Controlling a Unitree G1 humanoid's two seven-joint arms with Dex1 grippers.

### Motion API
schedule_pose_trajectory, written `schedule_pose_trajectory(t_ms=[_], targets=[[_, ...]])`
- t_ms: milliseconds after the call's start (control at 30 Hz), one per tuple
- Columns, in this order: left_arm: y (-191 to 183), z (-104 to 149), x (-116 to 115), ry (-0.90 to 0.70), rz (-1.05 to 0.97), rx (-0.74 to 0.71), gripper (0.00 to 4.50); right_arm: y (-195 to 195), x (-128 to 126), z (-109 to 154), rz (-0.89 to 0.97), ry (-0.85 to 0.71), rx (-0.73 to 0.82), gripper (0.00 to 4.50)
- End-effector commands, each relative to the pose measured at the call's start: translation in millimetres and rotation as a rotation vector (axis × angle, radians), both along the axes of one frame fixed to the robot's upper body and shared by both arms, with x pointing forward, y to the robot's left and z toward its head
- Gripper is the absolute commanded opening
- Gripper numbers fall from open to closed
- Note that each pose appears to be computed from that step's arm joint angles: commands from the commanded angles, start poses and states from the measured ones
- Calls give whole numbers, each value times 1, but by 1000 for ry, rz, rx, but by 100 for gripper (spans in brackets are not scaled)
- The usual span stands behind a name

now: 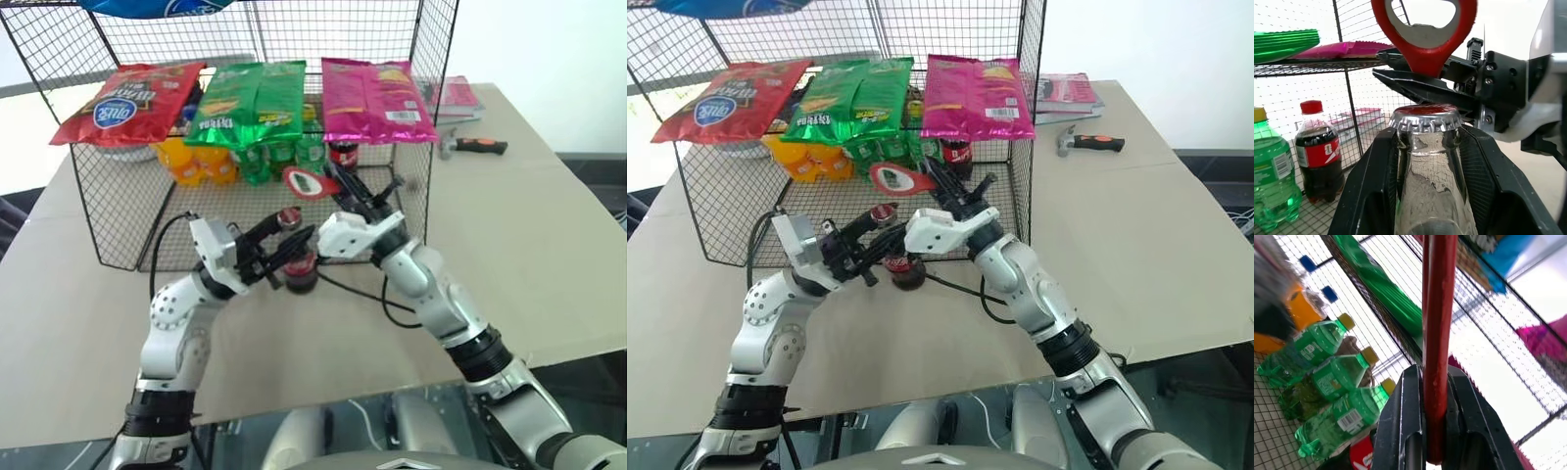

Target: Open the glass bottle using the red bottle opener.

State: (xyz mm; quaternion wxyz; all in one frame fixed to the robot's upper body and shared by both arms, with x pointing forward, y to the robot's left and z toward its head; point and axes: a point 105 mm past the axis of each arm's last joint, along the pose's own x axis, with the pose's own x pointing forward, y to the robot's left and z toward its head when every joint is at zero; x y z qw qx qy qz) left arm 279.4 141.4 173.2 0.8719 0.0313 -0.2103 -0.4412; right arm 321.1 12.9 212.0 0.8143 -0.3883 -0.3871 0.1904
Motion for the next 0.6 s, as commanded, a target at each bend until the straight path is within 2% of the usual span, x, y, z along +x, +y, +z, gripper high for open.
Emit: schedule_pose_trajectory(t_ms=[33,433,500,567,600], targets=[[10,-16,3,79,58,31,151,-10,-1,13,-2,17,101,0],[16,-14,7,78,95,9,151,-27,14,6,-50,98,141,0],[17,-14,7,73,96,7,232,-25,13,4,-45,102,133,0],[17,-14,7,69,95,7,294,-24,12,2,-41,105,128,0],[17,-14,7,72,91,3,294,-24,11,1,-41,106,126,0]])
